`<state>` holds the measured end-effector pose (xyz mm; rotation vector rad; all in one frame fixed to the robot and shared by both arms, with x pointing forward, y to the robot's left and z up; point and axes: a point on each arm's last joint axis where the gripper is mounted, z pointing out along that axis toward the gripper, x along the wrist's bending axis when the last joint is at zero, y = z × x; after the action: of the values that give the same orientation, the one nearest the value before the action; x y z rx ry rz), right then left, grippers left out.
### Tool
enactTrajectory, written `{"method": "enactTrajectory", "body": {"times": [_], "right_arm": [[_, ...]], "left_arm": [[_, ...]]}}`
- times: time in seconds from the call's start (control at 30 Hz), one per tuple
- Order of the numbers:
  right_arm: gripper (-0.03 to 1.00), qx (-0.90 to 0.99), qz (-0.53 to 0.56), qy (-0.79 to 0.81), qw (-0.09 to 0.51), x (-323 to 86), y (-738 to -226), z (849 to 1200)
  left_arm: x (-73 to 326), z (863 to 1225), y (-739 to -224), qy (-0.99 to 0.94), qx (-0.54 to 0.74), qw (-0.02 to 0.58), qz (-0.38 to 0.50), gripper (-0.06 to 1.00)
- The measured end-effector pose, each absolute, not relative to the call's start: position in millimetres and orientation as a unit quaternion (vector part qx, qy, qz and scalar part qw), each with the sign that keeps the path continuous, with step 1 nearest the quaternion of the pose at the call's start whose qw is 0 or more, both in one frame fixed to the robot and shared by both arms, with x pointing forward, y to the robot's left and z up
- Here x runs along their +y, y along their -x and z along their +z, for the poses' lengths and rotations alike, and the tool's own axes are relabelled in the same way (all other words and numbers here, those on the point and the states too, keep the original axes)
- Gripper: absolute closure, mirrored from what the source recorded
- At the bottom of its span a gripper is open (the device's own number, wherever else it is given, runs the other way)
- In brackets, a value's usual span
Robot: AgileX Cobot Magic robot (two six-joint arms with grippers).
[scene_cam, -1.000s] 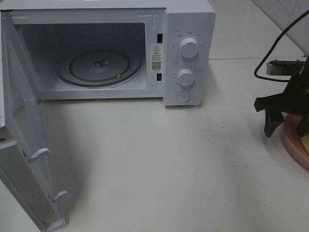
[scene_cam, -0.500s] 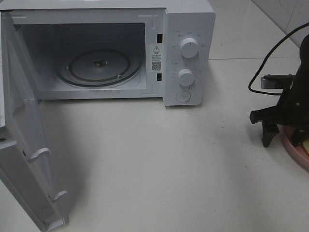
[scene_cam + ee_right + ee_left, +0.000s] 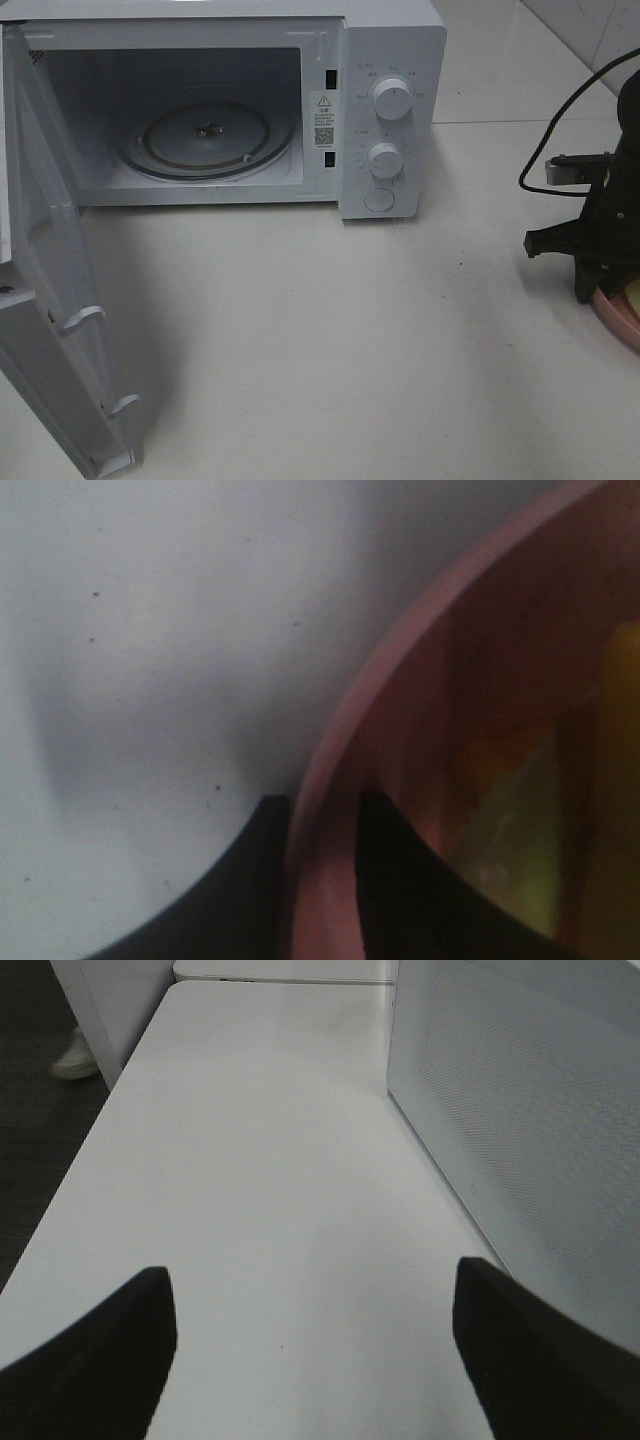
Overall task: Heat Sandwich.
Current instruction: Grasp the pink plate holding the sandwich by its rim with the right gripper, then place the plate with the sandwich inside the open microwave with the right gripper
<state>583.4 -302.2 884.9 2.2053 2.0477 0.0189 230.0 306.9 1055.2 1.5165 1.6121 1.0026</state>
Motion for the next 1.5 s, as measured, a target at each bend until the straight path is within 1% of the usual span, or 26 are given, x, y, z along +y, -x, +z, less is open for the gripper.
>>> {"method": "enactTrajectory", "body": {"times": [0.7, 0.8, 0.97, 1.17, 1.27, 1.5], "right_arm": [[0.75, 0.684, 0.003, -0.726, 0.069, -302.5, -582.9, 887.0], [0.83, 0.684, 0.000, -0.726, 0.068, -302.9, -581.5, 890.3], [0.86, 0.689, -0.004, -0.722, 0.071, -303.8, -579.3, 899.0], [0.89, 0.693, -0.007, -0.716, 0.079, -305.2, -576.9, 909.5], [0.92, 0.693, 0.000, -0.715, 0.089, -305.6, -575.5, 920.6], [0.92, 0.694, -0.001, -0.714, 0.094, -306.5, -571.5, 931.1]], "left_arm": [[307.0, 1055.2, -230.0, -0.585, 0.622, 0.348, 0.387, 0.22], [307.0, 1055.2, -230.0, -0.585, 0.622, 0.348, 0.387, 0.22], [307.0, 1055.2, -230.0, -0.585, 0.622, 0.348, 0.387, 0.22], [307.0, 1055.2, -230.0, -0.585, 0.622, 0.348, 0.387, 0.22], [307.0, 1055.2, -230.0, -0.585, 0.622, 0.348, 0.387, 0.22], [307.0, 1055.2, -230.0, -0.585, 0.622, 0.348, 0.387, 0.22]]}}
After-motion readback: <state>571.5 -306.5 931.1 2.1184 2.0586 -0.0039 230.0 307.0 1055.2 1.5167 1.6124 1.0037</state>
